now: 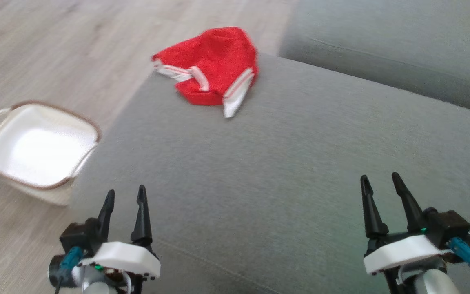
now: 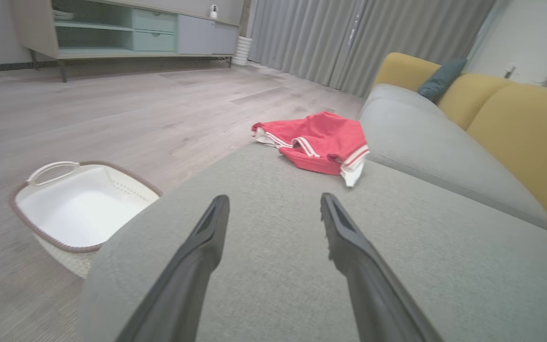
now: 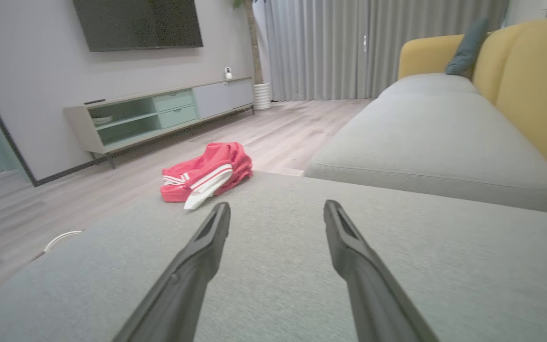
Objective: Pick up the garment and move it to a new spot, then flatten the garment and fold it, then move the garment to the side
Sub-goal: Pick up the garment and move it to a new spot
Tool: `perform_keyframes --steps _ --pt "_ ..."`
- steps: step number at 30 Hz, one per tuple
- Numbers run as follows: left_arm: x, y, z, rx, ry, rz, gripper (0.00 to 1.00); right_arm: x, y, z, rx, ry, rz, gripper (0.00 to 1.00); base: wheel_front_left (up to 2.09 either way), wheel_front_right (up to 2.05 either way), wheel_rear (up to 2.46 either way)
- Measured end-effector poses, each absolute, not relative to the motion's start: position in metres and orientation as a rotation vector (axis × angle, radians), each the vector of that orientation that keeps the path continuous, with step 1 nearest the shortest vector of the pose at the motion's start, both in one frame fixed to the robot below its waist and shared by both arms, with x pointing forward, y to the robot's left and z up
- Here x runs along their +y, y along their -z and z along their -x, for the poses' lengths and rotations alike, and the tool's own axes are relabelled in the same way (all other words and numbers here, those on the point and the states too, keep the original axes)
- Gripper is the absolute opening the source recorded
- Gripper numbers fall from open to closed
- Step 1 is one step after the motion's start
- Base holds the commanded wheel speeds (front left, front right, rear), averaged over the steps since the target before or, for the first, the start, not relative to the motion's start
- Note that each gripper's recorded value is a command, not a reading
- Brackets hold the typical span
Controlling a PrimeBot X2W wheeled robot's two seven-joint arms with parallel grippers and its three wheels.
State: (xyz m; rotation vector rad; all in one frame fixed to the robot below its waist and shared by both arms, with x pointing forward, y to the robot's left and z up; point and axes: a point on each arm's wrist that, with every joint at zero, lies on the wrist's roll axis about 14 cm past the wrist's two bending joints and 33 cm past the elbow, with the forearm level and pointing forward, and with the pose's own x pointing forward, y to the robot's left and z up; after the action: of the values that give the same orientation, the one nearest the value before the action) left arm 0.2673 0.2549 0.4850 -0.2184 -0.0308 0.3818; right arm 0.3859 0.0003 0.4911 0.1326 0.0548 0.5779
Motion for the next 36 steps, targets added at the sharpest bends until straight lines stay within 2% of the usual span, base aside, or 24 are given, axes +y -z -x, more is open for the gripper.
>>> perform_keyframes --steps 7,21,24,30,36 --pt "0.279 -0.478 -0.233 -0.019 -0.503 0.213 1.0 0.049 -0.488 -0.374 0.079 -0.728 -0.134 1.0 0.0 0.0 0.0" --pt "0.276 -0.479 -0.244 -0.007 -0.472 0.195 1.0 0.04 -0.483 -0.378 0.099 -0.699 -0.146 1.0 0.0 0.0 0.0" --pt "0.277 -0.494 -0.267 -0.039 -0.431 0.164 1.0 0.031 -0.483 -0.386 0.094 -0.669 -0.139 1.0 0.0 0.0 0.0" --pt "0.293 -0.55 -0.349 -0.123 -0.307 0.035 1.0 0.011 -0.489 -0.417 0.061 -0.595 -0.114 1.0 0.0 0.0 0.0" --pt "0.307 -0.553 -0.445 0.02 -0.203 -0.037 1.0 -0.013 -0.479 -0.444 0.068 -0.522 -0.076 1.0 0.0 0.0 0.0"
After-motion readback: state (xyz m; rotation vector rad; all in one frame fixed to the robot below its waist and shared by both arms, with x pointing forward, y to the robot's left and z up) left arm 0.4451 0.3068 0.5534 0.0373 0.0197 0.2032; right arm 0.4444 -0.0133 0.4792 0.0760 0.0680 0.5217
